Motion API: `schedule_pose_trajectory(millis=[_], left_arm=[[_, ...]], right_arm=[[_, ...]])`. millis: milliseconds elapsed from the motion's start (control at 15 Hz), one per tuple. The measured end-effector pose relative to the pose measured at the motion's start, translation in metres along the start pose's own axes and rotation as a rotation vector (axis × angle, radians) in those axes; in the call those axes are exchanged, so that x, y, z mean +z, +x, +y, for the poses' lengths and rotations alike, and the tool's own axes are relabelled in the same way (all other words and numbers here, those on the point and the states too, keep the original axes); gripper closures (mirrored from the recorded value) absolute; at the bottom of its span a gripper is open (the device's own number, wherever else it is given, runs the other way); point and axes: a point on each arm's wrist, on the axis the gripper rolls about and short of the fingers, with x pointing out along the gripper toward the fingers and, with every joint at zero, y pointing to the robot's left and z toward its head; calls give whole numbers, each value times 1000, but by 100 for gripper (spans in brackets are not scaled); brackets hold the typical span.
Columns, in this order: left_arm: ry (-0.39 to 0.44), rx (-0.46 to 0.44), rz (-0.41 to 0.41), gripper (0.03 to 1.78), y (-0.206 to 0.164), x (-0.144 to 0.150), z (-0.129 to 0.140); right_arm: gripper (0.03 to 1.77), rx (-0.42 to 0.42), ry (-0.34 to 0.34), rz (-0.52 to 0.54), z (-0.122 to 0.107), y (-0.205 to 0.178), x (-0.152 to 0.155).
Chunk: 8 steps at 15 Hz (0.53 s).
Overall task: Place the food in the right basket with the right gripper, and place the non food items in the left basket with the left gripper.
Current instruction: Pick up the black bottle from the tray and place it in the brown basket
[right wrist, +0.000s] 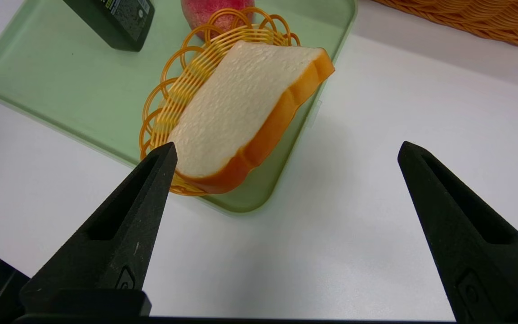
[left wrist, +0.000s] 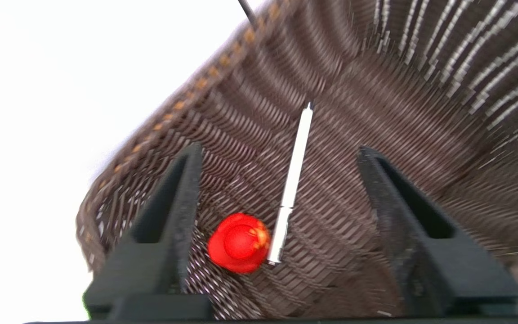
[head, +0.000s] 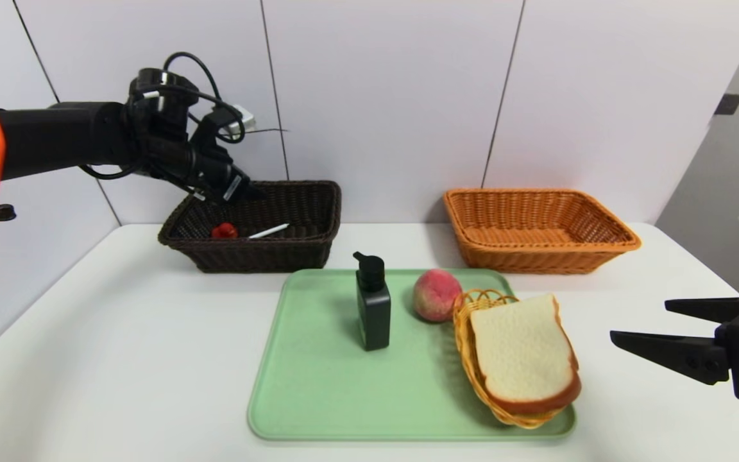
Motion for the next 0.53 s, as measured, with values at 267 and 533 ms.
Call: schedule_pose_trajectory(millis=[267,533], left_arm=[[-266,8,-43,38,-42,21,-6],[-428,-18,-13,27,-83,25,-30]], right_arm=[[10,0,-2,-9,1,-4,-3],[10,-2,-3,-19,1,-7,-3]])
